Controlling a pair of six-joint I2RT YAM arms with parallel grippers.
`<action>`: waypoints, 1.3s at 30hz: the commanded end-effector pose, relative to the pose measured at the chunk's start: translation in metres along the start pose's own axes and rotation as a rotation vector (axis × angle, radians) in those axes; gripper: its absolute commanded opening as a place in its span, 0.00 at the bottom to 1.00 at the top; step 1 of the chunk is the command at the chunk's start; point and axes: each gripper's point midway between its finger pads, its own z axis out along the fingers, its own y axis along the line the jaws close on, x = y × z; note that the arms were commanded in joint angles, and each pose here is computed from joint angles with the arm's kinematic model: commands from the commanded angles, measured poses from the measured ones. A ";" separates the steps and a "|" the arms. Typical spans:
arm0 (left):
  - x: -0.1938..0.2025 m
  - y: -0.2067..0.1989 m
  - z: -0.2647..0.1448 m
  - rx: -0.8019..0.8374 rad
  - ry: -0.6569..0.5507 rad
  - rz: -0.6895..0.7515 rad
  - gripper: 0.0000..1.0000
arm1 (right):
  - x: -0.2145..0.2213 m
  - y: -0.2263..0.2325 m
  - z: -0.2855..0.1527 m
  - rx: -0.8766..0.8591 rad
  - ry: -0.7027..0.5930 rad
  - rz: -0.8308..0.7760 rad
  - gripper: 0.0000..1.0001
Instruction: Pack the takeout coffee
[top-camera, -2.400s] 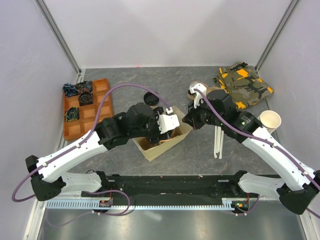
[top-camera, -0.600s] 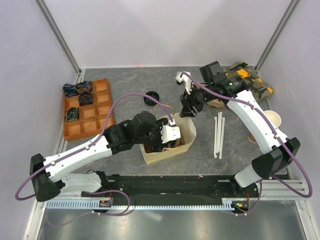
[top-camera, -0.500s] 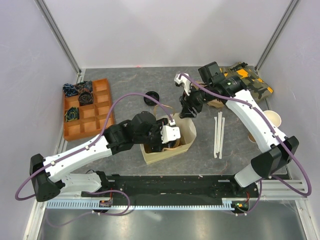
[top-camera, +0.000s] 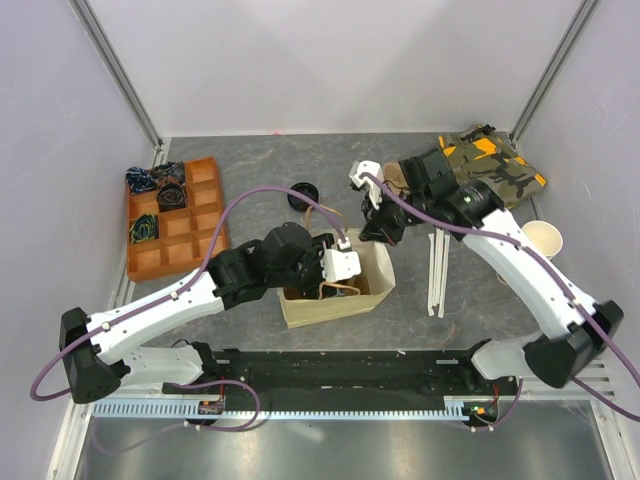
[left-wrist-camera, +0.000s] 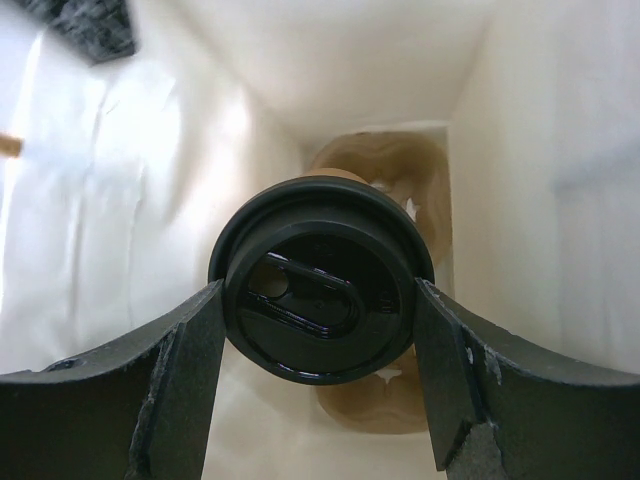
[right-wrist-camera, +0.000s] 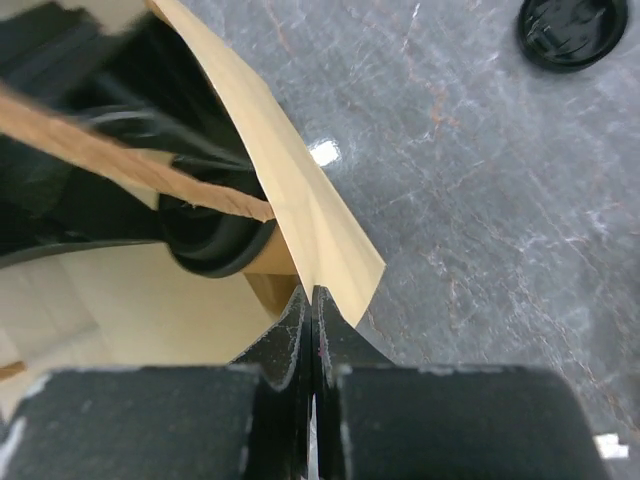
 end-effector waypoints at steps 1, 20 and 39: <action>-0.008 0.016 -0.004 -0.082 -0.044 0.061 0.15 | -0.028 0.005 -0.015 0.150 -0.144 0.002 0.00; 0.012 0.003 -0.002 -0.086 -0.036 0.219 0.15 | -0.041 0.054 -0.015 0.297 -0.223 -0.114 0.00; 0.043 -0.007 0.010 -0.083 0.062 0.235 0.14 | -0.039 0.065 -0.012 0.299 -0.248 -0.101 0.00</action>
